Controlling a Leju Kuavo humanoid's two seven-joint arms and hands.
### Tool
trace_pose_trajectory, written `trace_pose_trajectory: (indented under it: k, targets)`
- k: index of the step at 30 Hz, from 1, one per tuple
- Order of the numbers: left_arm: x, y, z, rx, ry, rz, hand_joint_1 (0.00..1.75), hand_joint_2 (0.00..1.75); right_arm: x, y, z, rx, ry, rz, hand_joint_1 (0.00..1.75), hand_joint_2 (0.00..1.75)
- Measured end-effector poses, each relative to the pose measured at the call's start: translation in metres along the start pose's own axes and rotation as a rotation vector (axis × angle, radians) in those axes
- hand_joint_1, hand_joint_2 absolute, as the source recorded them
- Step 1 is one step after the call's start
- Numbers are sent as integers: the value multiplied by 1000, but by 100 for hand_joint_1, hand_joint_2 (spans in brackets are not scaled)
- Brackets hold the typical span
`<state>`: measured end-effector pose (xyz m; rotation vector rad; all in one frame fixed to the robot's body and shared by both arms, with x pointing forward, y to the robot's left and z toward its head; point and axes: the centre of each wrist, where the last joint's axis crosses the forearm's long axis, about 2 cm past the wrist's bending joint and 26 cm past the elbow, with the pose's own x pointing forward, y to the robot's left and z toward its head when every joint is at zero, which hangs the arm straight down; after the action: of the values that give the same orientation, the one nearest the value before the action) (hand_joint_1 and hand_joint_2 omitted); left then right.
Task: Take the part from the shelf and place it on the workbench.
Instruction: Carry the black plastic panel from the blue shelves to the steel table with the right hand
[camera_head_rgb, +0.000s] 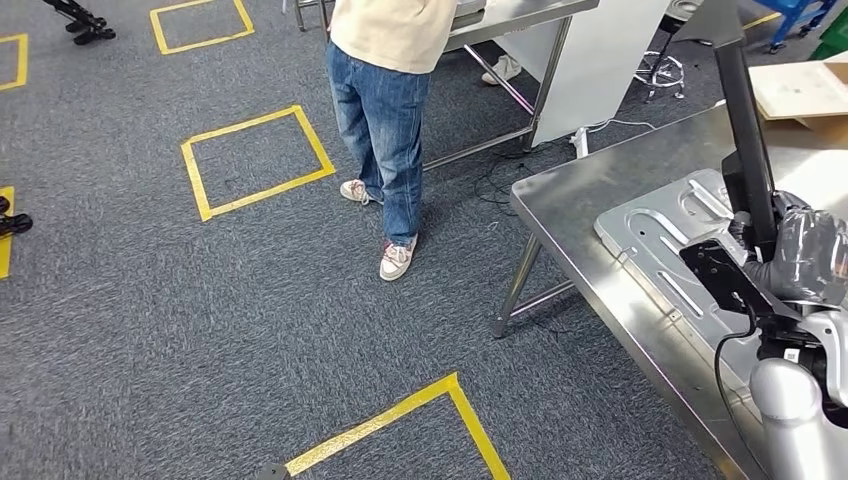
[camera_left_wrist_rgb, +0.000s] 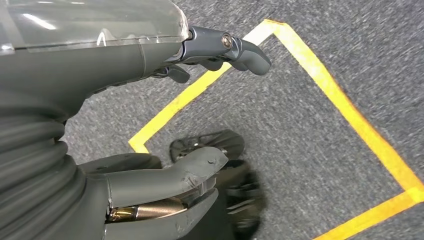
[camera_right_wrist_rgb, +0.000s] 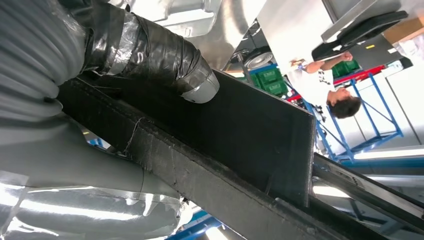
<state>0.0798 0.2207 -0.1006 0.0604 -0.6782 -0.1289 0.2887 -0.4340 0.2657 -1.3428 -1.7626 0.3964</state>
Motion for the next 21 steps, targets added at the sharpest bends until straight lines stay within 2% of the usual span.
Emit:
trace_pose_trajectory:
  k: [11,21]
  targets:
    - [1,0,0,1,-1,0,0,175,-18,-2,12,2,55,-99,175,175]
    - [2,-1,-1,2,-4,-5,0,175,-23,-2,19,5,82,-88,175,175]
